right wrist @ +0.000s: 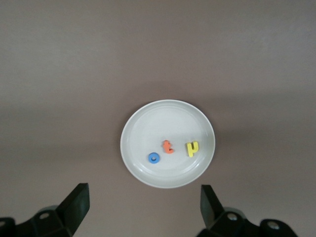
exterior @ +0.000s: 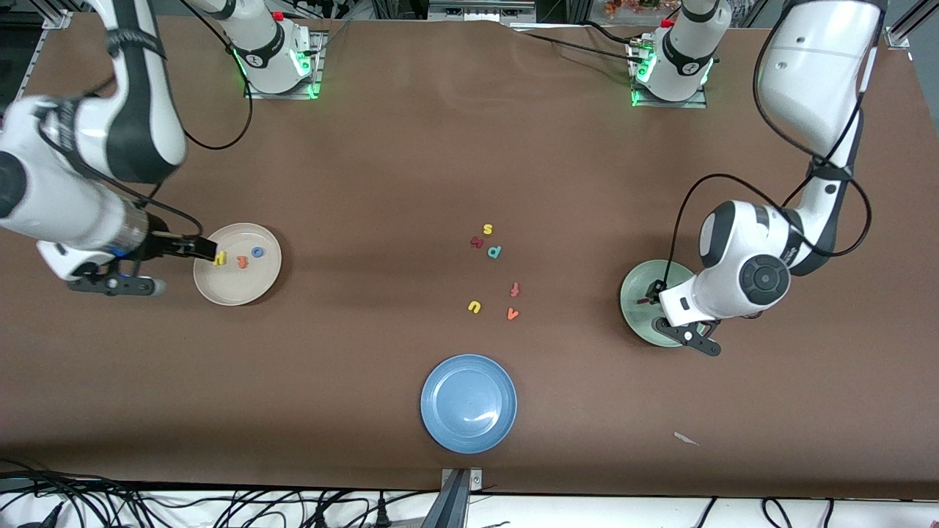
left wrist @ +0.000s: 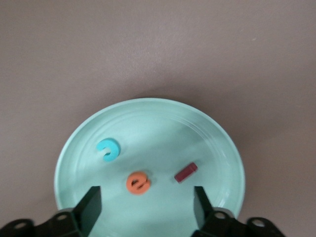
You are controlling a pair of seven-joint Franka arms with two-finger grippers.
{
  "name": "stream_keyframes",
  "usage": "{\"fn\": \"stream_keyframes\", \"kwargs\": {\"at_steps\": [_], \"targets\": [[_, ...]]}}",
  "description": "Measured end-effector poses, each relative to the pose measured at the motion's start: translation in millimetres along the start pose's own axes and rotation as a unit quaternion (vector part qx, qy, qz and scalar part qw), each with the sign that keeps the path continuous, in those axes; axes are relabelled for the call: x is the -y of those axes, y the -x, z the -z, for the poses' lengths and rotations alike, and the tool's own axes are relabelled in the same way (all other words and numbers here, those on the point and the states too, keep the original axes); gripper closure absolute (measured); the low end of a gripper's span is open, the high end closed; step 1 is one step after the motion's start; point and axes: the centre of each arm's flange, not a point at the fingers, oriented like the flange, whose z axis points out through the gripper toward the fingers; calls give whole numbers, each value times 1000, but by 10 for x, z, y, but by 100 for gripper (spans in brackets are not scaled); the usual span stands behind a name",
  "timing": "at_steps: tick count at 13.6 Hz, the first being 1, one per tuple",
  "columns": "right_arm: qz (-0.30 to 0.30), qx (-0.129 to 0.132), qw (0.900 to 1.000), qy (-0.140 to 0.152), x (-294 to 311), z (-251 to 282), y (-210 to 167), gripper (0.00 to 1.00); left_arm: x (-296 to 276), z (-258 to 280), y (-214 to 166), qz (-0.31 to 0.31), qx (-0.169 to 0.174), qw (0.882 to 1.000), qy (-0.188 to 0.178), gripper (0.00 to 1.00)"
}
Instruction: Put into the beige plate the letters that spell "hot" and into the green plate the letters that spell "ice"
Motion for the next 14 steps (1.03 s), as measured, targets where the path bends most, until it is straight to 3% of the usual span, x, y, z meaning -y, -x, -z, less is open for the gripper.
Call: {"fn": "stream_keyframes", "kwargs": {"at_steps": [1,4,7,9,12,14], "targets": [[2,-7,1000,-1,16,213,-5,0,-17,289,38,1,7,1000,0,0],[1,-18,1000,-2,12,541,-4,0,-135,1215,293,34,30,999,0,0],[-7,-15,1000,-2,-82,548,-16,0,-307,1964,636,81,35,996,-5,0],[-10,-14,1000,-6,-237,532,-51,0,-351,2366,796,98,18,995,-6,0],[7,-26,1000,9,-317,672,-41,0,-81,2981,1091,135,-36,990,-20,0],[-5,-33,999,9,-351,797,20,0,-21,3138,1250,146,-46,988,-22,0]]}}
